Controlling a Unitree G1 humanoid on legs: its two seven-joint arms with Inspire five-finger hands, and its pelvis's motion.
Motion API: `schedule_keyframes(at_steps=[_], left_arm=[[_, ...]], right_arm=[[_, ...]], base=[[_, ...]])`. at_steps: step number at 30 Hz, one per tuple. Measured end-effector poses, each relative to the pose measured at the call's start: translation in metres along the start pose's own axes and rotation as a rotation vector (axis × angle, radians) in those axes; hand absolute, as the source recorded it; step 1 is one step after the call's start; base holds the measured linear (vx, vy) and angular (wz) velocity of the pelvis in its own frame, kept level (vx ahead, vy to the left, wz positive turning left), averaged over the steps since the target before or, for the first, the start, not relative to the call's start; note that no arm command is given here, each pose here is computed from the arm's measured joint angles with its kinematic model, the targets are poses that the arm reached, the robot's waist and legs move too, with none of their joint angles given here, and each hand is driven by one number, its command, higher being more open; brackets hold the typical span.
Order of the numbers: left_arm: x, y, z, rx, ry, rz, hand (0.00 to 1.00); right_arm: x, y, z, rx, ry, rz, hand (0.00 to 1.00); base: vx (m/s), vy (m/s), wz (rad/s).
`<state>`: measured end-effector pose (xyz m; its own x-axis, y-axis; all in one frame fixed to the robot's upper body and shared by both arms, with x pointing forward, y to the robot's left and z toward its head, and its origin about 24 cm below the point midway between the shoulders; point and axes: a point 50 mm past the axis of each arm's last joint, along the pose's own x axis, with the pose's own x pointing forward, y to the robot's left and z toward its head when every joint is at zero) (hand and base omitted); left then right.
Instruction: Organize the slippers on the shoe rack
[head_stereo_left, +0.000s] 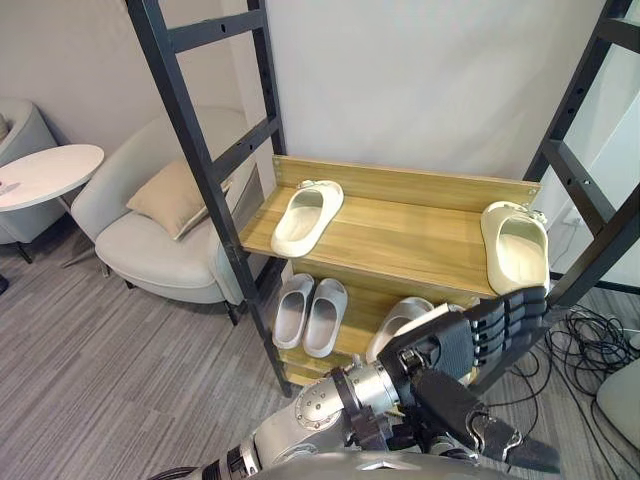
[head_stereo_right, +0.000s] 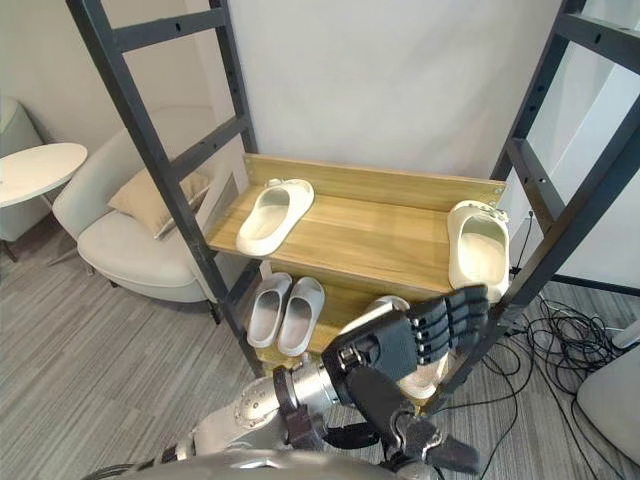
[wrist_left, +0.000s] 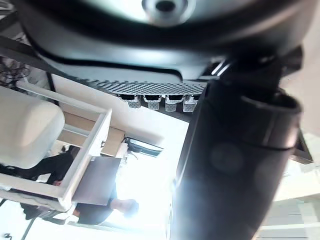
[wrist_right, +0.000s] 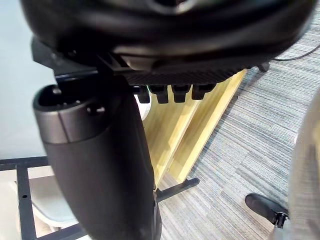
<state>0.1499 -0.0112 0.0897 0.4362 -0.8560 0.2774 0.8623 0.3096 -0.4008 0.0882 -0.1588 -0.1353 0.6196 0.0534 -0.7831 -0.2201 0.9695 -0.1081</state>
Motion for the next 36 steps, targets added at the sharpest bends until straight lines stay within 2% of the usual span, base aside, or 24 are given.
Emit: schedule_keyframes(at_steps=[6, 11, 18, 21, 27, 29, 36], left_arm=[[0.003, 0.021, 0.038, 0.128, -0.198, 0.174, 1.0], [-0.005, 0.057, 0.093, 0.395, -0.388, 0.399, 1.0], [-0.013, 0.069, 0.136, 0.702, -0.526, 0.545, 1.0], [-0.013, 0.075, 0.145, 0.881, -0.512, 0.583, 1.0], [-0.016, 0.102, 0.163, 1.215, -0.417, 0.672, 1.0], [-0.023, 0.115, 0.173, 1.357, -0.36, 0.716, 1.0], [-0.041, 0.138, 0.194, 1.671, -0.208, 0.823, 1.0]], right_arm=[[0.0, -0.001, -0.001, 0.012, -0.002, -0.012, 1.0], [0.004, -0.004, -0.003, 0.074, 0.009, -0.042, 1.0], [0.012, -0.01, -0.001, 0.117, 0.029, -0.084, 1.0], [0.015, -0.012, -0.001, 0.118, 0.042, -0.091, 1.0], [0.016, -0.017, 0.001, 0.113, 0.036, -0.101, 1.0], [0.018, -0.018, 0.003, 0.108, 0.035, -0.102, 1.0], [0.017, -0.028, 0.001, 0.12, 0.044, -0.137, 1.0]], base=[[-0.01, -0.004, 0.0], [0.01, -0.006, 0.06], [0.02, -0.005, 0.02], [0.0, 0.0, 0.0], [0.0, 0.0, 0.0], [0.0, 0.0, 0.0], [0.01, 0.002, -0.07]])
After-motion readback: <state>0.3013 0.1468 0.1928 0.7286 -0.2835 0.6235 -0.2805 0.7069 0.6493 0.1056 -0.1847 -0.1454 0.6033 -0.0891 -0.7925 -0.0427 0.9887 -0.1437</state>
